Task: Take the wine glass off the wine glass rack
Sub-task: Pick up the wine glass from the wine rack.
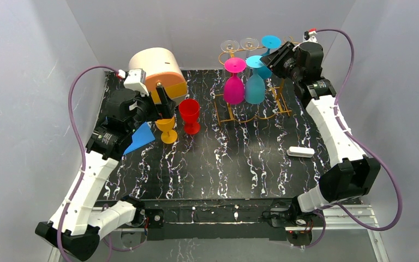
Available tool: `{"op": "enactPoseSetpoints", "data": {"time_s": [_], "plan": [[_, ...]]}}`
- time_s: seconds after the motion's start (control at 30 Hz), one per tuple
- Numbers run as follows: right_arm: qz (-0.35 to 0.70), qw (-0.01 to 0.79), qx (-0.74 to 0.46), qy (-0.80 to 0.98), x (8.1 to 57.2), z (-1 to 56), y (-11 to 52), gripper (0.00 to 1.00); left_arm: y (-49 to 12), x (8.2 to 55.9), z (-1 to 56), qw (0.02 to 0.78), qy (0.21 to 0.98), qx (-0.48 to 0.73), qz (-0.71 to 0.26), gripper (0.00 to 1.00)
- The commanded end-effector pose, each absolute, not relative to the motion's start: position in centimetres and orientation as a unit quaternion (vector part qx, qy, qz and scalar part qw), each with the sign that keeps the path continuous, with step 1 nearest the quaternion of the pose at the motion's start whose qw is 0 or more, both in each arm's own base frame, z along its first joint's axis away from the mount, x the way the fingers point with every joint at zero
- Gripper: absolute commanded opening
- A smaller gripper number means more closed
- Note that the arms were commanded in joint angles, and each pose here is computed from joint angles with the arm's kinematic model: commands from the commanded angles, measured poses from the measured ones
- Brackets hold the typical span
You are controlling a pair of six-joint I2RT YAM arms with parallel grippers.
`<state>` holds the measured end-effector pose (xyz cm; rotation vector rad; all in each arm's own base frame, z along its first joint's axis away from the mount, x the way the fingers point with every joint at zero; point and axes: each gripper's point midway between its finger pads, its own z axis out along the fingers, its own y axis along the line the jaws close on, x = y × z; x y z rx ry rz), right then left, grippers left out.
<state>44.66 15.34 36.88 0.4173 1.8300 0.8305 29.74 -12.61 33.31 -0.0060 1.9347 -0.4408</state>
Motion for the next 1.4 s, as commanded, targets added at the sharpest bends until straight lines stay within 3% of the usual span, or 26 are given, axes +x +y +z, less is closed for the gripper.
{"op": "enactPoseSetpoints", "data": {"time_s": [0.0, 1.37], "plan": [[0.363, 0.546, 0.157, 0.739, 45.0, 40.0, 15.4, 0.4, -12.2, 29.2, 34.0, 0.556, 0.81, -0.005, -0.188, 0.98], [0.417, 0.502, 0.213, 0.727, 45.4, 38.5, 15.2, 0.29, -12.3, 29.3, 32.5, 0.536, 0.824, -0.017, -0.186, 0.98]]}}
